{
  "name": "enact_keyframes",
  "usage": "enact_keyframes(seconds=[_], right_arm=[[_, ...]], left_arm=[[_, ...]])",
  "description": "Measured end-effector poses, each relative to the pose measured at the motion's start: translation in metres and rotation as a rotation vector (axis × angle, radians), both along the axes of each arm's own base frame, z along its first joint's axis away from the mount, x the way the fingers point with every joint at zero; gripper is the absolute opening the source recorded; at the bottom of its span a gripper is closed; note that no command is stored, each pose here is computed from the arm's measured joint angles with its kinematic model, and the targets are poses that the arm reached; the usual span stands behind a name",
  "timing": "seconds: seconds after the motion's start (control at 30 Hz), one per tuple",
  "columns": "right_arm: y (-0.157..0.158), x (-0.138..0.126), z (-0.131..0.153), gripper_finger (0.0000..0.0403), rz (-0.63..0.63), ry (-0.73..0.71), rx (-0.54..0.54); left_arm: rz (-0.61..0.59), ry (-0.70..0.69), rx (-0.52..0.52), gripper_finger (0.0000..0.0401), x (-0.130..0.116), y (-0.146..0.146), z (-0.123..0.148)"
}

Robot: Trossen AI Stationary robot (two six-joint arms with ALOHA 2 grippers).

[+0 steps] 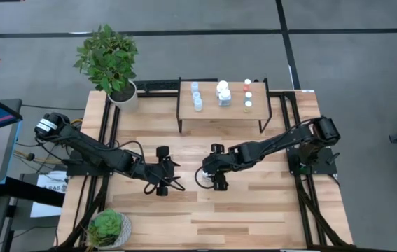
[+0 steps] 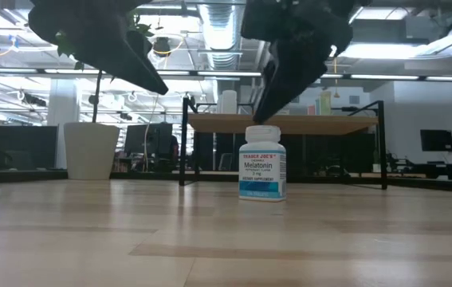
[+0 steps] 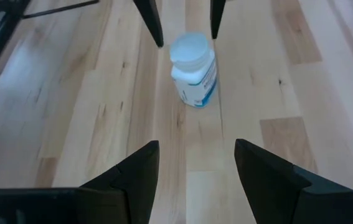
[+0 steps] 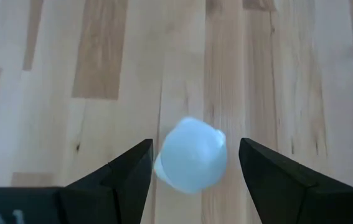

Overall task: Pick and place medicine bottles onto shelf by color
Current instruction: Put the white pill bottle on the shelf aligned with the other white pill bottles

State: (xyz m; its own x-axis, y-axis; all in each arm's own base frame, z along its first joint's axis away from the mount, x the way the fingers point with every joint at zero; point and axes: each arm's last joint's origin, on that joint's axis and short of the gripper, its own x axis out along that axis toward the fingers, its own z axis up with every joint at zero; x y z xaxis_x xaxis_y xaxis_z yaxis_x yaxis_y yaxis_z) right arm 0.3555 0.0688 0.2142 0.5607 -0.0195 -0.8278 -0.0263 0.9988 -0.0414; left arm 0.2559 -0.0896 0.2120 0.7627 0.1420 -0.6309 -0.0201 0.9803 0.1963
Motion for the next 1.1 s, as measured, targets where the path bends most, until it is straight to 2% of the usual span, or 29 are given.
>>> enact_keyframes(seconds=[0.3,0.63,0.93,1.1], right_arm=[[0.000,0.004,-0.017,0.0260,-0.029,0.053,0.007],[0.001,0.006,-0.014,0.0260,-0.032,0.022,0.016],[0.002,0.013,-0.036,0.0260,-0.047,0.071,0.014],[0.001,0.011,-0.035,0.0259,-0.048,0.082,0.010]], left_arm=[[0.001,-0.003,-0.001,0.0199,0.000,0.000,0.000],[0.001,-0.002,0.000,0.0199,0.000,0.000,0.000],[0.002,0.000,0.000,0.0199,0.000,0.000,0.000],[0.002,-0.001,-0.001,0.0199,0.000,0.000,0.000]])
